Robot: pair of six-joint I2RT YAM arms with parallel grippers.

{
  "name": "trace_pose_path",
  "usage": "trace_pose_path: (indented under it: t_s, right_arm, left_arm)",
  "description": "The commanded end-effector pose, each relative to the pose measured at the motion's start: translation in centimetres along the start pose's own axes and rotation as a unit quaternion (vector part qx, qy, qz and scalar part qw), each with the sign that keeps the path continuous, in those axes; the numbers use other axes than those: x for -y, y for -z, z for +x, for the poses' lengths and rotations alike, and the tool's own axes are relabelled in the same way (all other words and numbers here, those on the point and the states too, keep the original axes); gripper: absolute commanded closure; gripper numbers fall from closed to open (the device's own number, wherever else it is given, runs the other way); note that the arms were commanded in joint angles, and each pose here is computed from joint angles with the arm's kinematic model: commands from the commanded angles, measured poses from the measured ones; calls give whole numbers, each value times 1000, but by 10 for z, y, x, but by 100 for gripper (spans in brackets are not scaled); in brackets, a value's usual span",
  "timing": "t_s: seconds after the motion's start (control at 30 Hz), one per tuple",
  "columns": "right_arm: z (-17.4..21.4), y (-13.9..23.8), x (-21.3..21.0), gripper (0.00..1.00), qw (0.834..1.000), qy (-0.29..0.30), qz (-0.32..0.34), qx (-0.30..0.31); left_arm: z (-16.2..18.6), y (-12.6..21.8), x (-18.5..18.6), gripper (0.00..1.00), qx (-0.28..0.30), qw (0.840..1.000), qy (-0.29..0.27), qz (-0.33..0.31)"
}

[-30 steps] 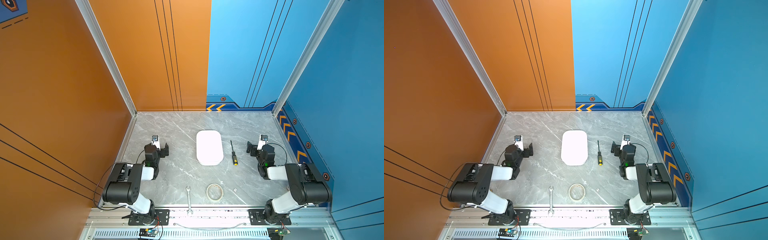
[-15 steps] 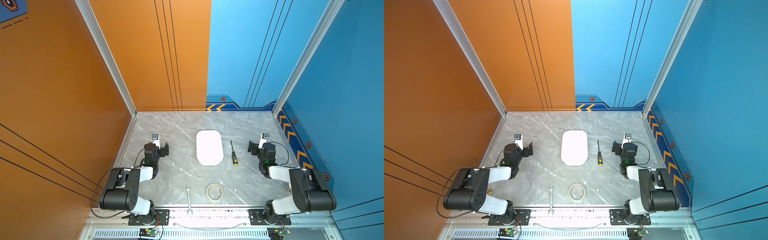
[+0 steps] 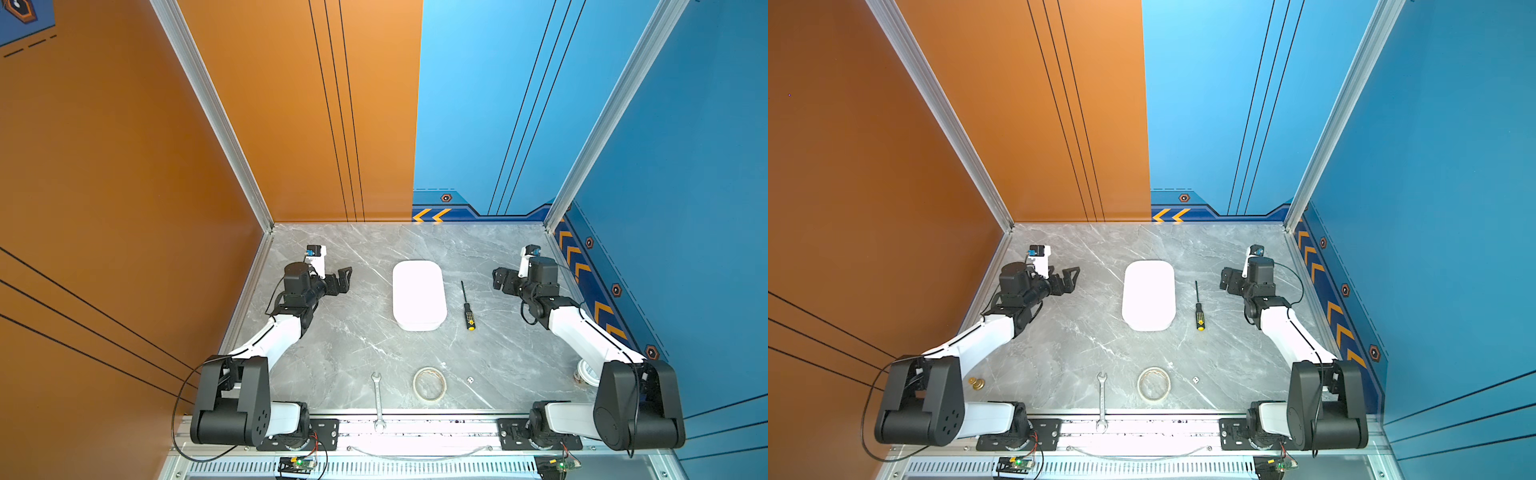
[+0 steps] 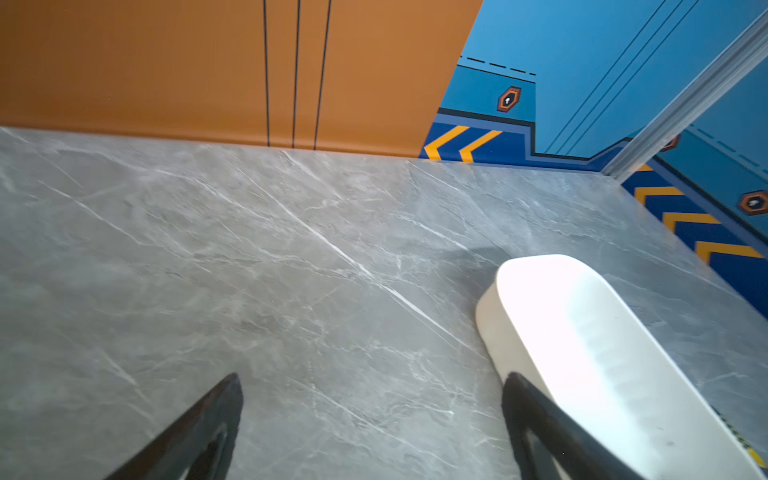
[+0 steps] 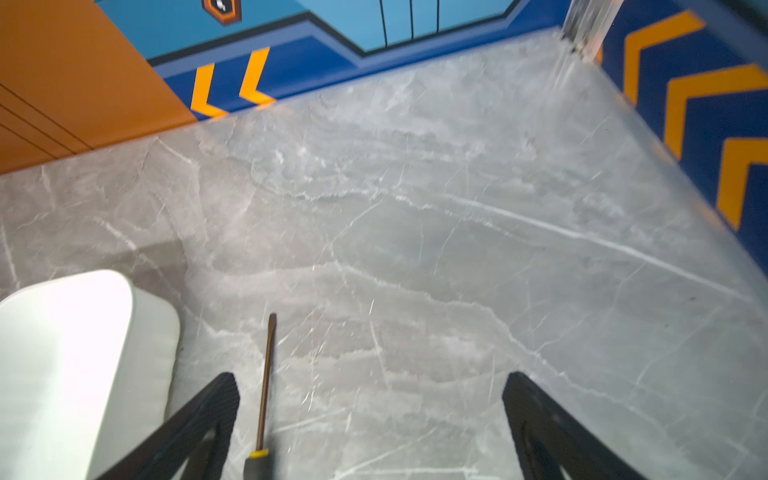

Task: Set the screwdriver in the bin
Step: 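Close the right gripper on the screwdriver handle while the left gripper hovers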

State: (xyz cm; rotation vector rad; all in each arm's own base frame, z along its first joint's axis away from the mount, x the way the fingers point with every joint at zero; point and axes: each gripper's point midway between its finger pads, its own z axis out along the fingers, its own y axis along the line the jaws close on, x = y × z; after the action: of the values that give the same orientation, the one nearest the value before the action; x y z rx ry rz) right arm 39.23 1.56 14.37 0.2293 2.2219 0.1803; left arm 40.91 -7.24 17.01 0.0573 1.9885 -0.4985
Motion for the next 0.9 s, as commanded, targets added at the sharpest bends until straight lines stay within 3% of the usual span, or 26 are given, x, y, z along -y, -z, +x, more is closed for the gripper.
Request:
trace_pose_path:
  t_s: [0.0,0.27,0.87]
  right_arm:
    - [41,3,-14,2,994,-34,-38,-101]
    - [86,4,-41,5,974,-18,-74,-214]
    - [130,-13,-77,18,954,49,-43,-292]
  left_arm:
    - [21,-5,24,2,-77,991,81,67]
    - [29,-4,47,2,-107,979,124,124]
    - [64,-16,73,2,-188,954,152,175]
